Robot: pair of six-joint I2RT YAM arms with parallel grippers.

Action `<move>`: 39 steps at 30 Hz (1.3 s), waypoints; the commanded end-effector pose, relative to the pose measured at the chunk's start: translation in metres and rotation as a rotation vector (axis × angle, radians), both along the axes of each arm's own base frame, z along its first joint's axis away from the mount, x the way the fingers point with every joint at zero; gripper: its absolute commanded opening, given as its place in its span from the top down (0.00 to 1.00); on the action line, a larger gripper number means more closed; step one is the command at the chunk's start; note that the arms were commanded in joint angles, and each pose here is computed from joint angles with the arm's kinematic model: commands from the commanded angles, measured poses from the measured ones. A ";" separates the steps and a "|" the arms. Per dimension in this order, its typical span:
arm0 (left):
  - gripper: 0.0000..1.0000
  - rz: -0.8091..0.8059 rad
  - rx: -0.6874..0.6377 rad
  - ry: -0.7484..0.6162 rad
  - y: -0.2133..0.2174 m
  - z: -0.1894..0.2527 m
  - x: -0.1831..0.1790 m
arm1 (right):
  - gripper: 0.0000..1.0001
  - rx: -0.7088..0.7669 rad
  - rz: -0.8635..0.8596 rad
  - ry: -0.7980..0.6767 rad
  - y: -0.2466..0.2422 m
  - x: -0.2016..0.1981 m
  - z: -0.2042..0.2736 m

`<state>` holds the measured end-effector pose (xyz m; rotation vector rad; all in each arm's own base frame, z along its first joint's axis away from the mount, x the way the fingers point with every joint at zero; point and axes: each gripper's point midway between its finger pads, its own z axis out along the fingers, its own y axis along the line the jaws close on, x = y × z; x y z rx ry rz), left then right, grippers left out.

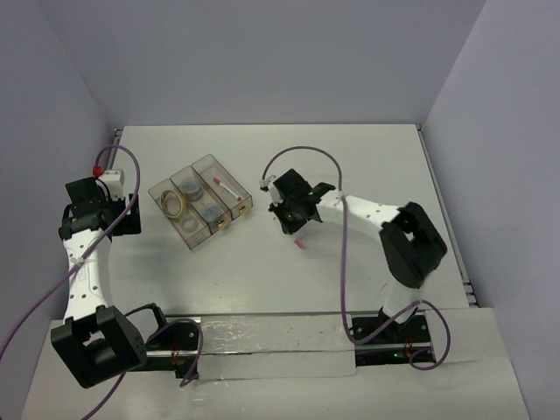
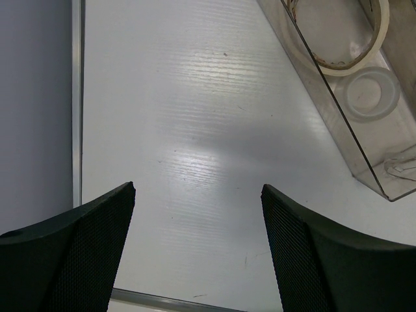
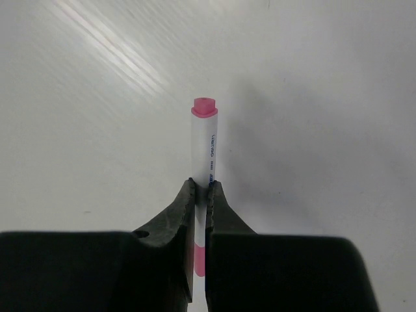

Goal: Sort the stationery into containers
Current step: Pick up the pen from the center of the board, then place the pen in the storage box.

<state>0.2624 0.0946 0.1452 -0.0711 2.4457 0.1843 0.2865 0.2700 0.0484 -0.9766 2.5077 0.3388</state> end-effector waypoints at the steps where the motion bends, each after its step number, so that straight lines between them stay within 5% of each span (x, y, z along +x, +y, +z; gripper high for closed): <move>1: 0.14 0.011 0.032 -0.075 0.009 0.020 0.011 | 1.00 0.413 -0.025 -0.300 0.050 0.033 0.157; 4: 0.14 0.019 0.022 -0.078 0.010 0.020 0.013 | 1.00 0.609 -0.056 -0.454 0.074 0.057 0.227; 7: 0.14 0.018 0.010 -0.081 0.009 0.022 0.013 | 1.00 0.650 -0.096 -0.487 0.103 0.093 0.241; 15: 0.14 0.023 0.005 -0.074 0.011 0.020 0.013 | 1.00 0.490 -0.057 -0.436 0.172 0.178 0.197; 30: 0.15 0.041 0.003 -0.044 0.017 0.007 0.014 | 0.95 0.294 0.115 -0.303 0.185 0.142 0.092; 37: 0.15 0.039 0.011 -0.037 0.018 0.008 0.012 | 0.21 0.312 0.064 -0.342 0.181 0.147 0.116; 39: 0.15 0.043 0.023 -0.042 0.020 0.011 0.011 | 0.14 0.330 0.057 -0.364 0.180 0.147 0.133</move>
